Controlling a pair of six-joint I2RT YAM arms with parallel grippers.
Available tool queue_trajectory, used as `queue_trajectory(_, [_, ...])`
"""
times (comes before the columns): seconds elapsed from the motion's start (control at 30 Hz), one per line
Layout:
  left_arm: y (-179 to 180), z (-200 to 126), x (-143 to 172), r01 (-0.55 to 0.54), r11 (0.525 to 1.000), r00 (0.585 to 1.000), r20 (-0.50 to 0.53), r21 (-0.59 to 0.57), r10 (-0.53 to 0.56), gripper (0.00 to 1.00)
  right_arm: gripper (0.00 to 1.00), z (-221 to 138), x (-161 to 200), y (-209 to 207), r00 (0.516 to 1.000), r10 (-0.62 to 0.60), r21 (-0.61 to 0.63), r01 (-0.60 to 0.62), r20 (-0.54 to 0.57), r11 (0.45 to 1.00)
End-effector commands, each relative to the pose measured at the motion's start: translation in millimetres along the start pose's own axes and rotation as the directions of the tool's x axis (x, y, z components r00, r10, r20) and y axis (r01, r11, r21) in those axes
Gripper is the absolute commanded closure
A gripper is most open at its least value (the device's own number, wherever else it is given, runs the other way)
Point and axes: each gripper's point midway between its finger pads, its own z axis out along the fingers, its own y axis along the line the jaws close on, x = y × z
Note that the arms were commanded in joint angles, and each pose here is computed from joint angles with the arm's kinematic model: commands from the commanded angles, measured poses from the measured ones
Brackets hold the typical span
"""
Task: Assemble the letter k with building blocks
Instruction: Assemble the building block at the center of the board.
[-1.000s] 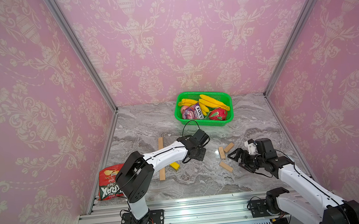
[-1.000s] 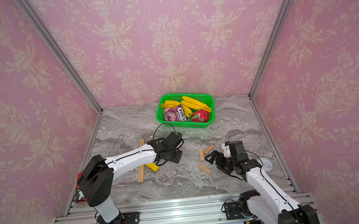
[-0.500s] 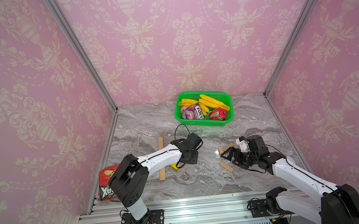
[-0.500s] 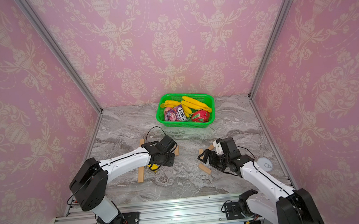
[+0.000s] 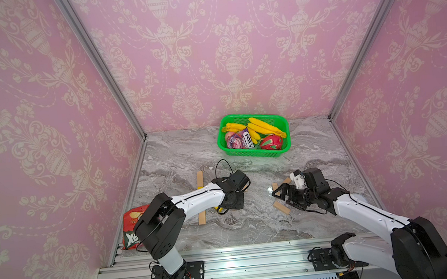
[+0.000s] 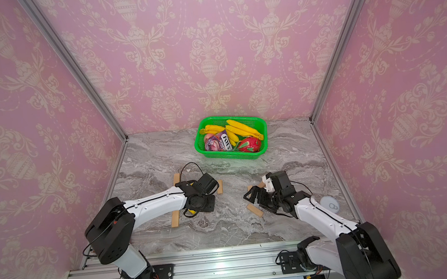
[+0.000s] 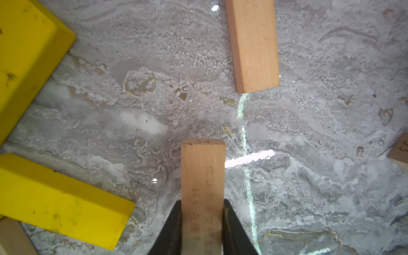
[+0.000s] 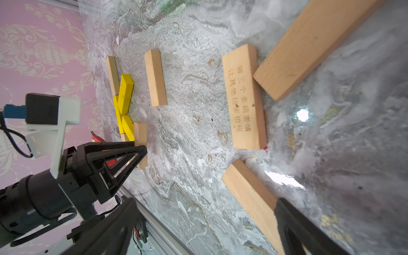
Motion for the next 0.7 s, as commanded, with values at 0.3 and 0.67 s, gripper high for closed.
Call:
queue_trajectory(0.3, [-3.5,-2.0,1.1,0.154,0.988,0.986,0.06,-0.019,-0.152,0.8,0.0,-7.2,-7.5,13.0,1.0,-0.005,-0.013,0.006,0.027,1.0])
queue_trajectory(0.67, [-16.7,-1.8,12.0,0.146,0.989,0.987,0.059,0.002,-0.146,0.8,0.0,-3.9,-6.9,10.0,1.0,-0.015,-0.014,0.016,0.026,1.0])
